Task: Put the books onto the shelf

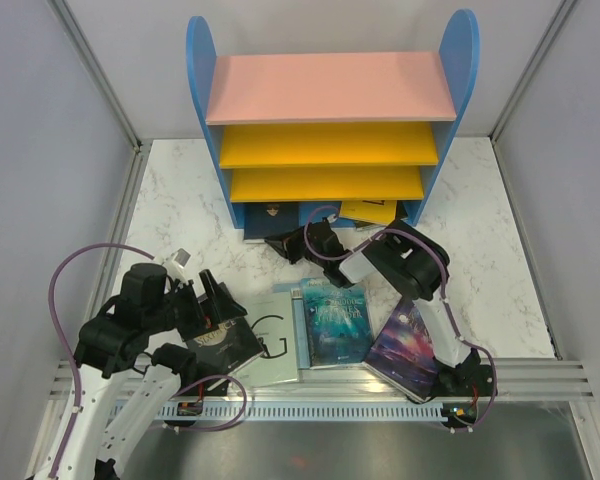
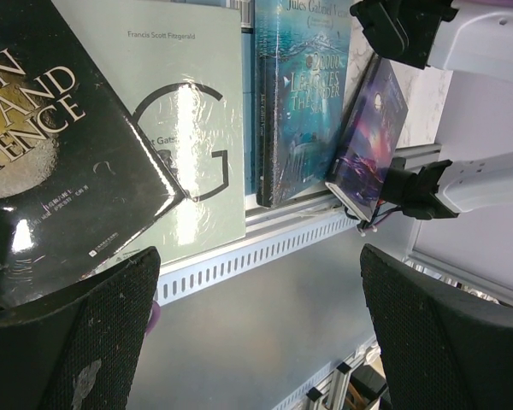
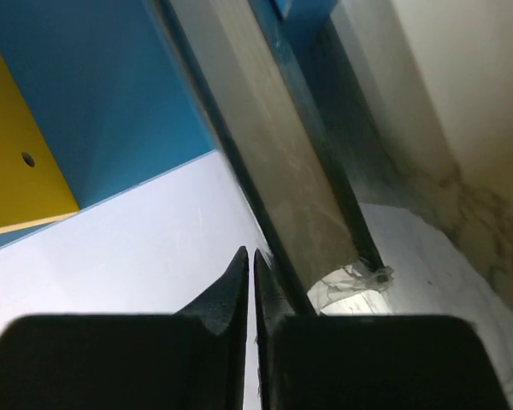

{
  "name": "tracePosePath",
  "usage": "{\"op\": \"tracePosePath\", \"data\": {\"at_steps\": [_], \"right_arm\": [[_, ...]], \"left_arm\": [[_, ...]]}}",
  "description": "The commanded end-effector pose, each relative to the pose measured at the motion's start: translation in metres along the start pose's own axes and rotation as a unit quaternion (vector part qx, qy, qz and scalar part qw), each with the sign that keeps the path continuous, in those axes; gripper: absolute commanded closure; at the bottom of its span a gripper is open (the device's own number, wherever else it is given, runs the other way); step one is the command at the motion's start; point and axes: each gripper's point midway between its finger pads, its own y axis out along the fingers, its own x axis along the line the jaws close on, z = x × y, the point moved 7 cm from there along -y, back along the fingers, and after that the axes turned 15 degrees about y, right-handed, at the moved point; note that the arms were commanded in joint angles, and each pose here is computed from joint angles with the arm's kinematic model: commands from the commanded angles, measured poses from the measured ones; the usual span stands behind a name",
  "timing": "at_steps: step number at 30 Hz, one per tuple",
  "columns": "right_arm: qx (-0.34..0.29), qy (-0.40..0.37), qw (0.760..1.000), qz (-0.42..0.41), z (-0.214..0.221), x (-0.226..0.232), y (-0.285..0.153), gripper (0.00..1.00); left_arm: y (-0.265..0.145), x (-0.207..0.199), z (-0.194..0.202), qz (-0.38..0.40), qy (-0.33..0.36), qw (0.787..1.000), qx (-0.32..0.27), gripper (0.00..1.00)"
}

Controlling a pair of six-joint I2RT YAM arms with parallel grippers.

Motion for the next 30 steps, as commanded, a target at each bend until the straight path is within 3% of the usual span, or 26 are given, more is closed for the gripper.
{"op": "tracePosePath", "data": {"at_steps": [1, 12, 18, 21, 22, 25, 30], "right_arm": [[-0.021, 0.016, 0.999, 0.024, -0.008, -0.016, 0.013, 0.94], [-0.01, 0.033, 0.999, 0.003, -0.008, -0.015, 0.035, 0.98], [0.007, 0.014, 1.0, -0.009, 0.004, -0.008, 0.019, 0.97], [0.018, -0.012, 1.0, -0.005, 0.012, -0.001, -0.002, 0.9], [0.027, -0.02, 0.999, -0.013, 0.019, 0.009, -0.01, 0.79], [0.041, -0.047, 0.998, 0.007, 0.021, 0.004, -0.029, 0.6], [0.065, -0.107, 0.992, 0.032, 0.036, 0.007, -0.068, 0.4]], "left_arm": [[-0.006, -0.001, 0.0, -0.001, 0.012, 1.0, -0.005, 0.0], [-0.005, 0.001, 0.004, -0.002, 0.012, 1.0, 0.008, 0.0], [-0.005, 0.001, 0.003, -0.004, 0.015, 1.0, 0.009, 0.0], [-0.002, 0.004, 0.004, -0.011, 0.017, 1.0, 0.01, 0.0], [-0.001, 0.005, 0.004, -0.011, 0.018, 1.0, 0.011, 0.0], [0.004, 0.006, 0.005, -0.005, 0.011, 1.0, 0.011, 0.0], [0.016, 0.001, 0.004, 0.037, -0.007, 0.999, 0.014, 0.0]]}}
